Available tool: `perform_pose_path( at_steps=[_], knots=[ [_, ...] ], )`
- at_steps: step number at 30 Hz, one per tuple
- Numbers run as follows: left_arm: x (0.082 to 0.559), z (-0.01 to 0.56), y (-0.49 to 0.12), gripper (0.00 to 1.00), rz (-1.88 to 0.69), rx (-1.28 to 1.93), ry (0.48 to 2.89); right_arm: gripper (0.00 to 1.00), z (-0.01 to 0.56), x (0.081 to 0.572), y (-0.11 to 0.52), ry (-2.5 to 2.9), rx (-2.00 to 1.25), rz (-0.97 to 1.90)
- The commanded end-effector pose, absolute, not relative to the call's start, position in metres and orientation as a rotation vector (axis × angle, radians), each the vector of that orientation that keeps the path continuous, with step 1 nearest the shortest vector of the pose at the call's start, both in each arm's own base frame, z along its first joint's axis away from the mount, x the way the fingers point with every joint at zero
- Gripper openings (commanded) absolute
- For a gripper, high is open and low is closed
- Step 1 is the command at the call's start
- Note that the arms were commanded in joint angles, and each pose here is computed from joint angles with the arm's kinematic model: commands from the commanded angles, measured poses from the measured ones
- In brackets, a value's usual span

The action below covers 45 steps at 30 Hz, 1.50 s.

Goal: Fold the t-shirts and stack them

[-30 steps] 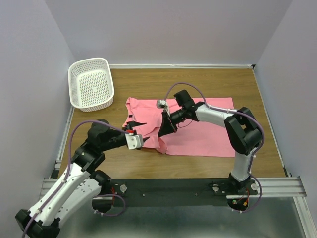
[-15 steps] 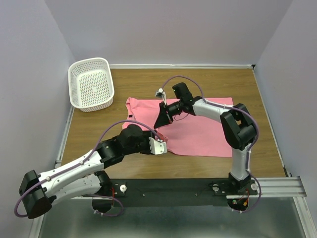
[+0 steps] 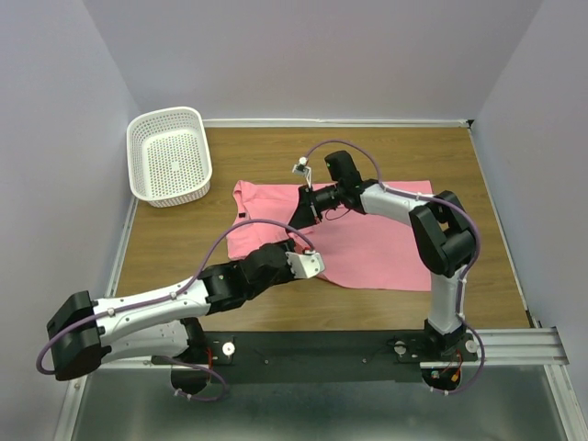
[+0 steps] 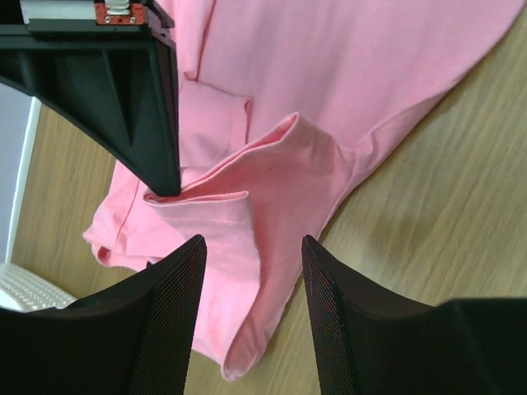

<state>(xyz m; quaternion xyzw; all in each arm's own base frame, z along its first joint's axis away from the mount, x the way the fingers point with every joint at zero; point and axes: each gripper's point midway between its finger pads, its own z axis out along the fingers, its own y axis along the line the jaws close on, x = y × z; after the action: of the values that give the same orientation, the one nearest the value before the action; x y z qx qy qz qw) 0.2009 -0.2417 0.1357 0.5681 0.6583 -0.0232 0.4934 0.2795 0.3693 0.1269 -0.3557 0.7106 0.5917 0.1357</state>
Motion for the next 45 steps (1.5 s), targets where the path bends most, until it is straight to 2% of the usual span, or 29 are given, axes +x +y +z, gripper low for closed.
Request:
perform_pose_path(
  at_steps=[1, 10, 15, 20, 23, 35, 36, 38, 39, 40, 42, 45],
  knots=[
    [0.216, 0.146, -0.234, 0.58, 0.045, 1.192, 1.644, 0.01, 0.134, 0.282, 0.369, 2.057, -0.983, 1.726],
    [0.215, 0.118, -0.246, 0.59, 0.113, 1.188, 1.716, 0.01, 0.133, 0.281, 0.370, 2.066, -0.962, 1.744],
    [0.227, 0.121, -0.236, 0.58, 0.254, 1.082, 1.742, 0.00, 0.132, 0.280, 0.369, 2.072, -0.959, 1.748],
    [0.231, 0.132, -0.230, 0.25, 0.290, 1.018, 1.733, 0.00, 0.129, 0.279, 0.369, 2.076, -0.960, 1.752],
    [0.228, 0.138, -0.234, 0.00, 0.235, 1.030, 1.716, 0.01, 0.128, 0.278, 0.369, 2.075, -0.965, 1.751],
    [0.185, 0.179, -0.252, 0.00, -0.202, 1.165, 1.485, 0.01, 0.126, 0.278, 0.367, 2.068, -0.974, 1.736],
    [0.183, 0.178, -0.253, 0.07, -0.219, 1.160, 1.481, 0.01, 0.126, 0.278, 0.367, 2.068, -0.974, 1.736],
    [0.184, 0.179, -0.256, 0.34, -0.233, 1.134, 1.479, 0.01, 0.127, 0.279, 0.368, 2.068, -0.971, 1.737],
    [0.188, 0.174, -0.259, 0.66, -0.218, 1.133, 1.496, 0.01, 0.126, 0.279, 0.368, 2.073, -0.969, 1.739],
    [0.190, 0.169, -0.260, 0.79, -0.210, 1.123, 1.521, 0.01, 0.126, 0.279, 0.368, 2.076, -0.966, 1.740],
    [0.201, 0.152, -0.262, 0.92, -0.117, 1.128, 1.595, 0.01, 0.126, 0.279, 0.368, 2.077, -0.965, 1.738],
    [0.213, 0.132, -0.260, 0.92, 0.003, 1.110, 1.676, 0.00, 0.126, 0.278, 0.367, 2.075, -0.966, 1.734]
  ],
)
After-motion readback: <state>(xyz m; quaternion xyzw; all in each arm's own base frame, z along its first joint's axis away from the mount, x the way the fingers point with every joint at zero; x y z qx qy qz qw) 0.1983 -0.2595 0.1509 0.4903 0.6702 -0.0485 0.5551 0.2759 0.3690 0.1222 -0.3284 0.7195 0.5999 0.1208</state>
